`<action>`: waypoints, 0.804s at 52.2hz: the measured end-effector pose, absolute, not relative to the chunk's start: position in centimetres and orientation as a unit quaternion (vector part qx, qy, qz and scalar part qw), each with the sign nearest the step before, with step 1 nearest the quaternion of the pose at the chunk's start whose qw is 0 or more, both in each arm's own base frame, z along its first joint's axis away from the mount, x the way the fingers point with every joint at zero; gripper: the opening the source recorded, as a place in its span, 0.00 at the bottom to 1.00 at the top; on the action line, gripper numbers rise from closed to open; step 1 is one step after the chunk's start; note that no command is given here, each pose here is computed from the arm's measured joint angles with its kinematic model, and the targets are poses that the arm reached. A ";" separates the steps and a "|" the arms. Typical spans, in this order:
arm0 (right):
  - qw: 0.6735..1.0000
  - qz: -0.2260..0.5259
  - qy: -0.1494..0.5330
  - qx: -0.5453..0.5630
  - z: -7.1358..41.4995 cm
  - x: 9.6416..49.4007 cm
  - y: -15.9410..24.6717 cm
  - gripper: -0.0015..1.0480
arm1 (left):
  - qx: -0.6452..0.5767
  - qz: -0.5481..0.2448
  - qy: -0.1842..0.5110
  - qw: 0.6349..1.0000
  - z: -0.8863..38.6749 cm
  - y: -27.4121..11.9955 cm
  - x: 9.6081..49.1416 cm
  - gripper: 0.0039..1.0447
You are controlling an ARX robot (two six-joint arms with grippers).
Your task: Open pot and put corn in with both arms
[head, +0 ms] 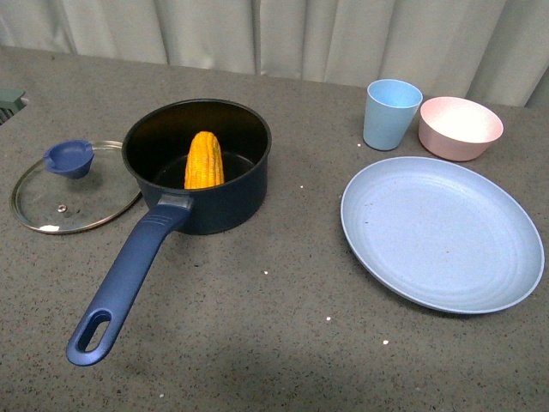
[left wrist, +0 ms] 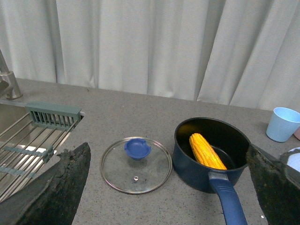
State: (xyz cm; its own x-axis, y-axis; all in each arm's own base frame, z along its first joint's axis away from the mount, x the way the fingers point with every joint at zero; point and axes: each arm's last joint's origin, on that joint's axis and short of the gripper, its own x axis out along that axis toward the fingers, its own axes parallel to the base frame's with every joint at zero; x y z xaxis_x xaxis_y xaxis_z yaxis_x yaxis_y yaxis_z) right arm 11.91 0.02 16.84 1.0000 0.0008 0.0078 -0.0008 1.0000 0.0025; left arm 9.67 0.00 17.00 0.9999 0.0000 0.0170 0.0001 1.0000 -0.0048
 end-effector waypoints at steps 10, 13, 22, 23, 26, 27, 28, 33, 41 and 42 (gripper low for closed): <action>1.000 0.000 -0.004 0.001 16.9 11.4 0.0 0.01 | -0.002 0.000 -0.008 1.000 17.0 0.0 9.7 0.94; 1.000 0.000 -0.005 0.001 16.9 11.3 0.0 0.01 | -0.002 0.000 -0.008 1.000 17.0 0.0 9.7 0.94; 1.000 0.000 -0.004 0.001 16.8 11.0 0.0 0.01 | -0.002 0.000 -0.008 1.000 17.0 0.0 9.7 0.94; 1.000 0.000 -0.005 0.001 16.8 10.9 0.0 0.01 | -0.002 0.000 -0.008 1.000 17.0 0.0 9.7 0.94; 1.000 0.000 -0.004 0.001 16.8 10.9 0.0 0.01 | -0.002 0.000 -0.008 1.000 17.0 0.0 9.7 0.94; 1.000 0.001 -0.004 0.001 16.8 10.8 0.0 0.01 | -0.002 0.000 -0.008 1.000 17.0 0.0 9.7 0.94; 1.000 0.000 -0.004 0.001 16.8 10.8 0.0 0.01 | -0.002 0.000 -0.008 1.000 17.0 0.0 9.7 0.94; 1.000 0.001 0.013 0.001 16.3 10.1 0.0 0.01 | -0.002 0.000 -0.008 1.000 17.0 0.0 9.7 0.94; 1.000 0.002 -0.001 0.001 16.5 9.8 0.0 0.01 | -0.002 0.000 -0.008 1.000 17.0 0.0 9.7 0.94; 1.000 0.002 -0.001 0.001 16.5 9.8 0.0 0.01 | -0.002 0.000 -0.008 1.000 17.0 0.0 9.7 0.94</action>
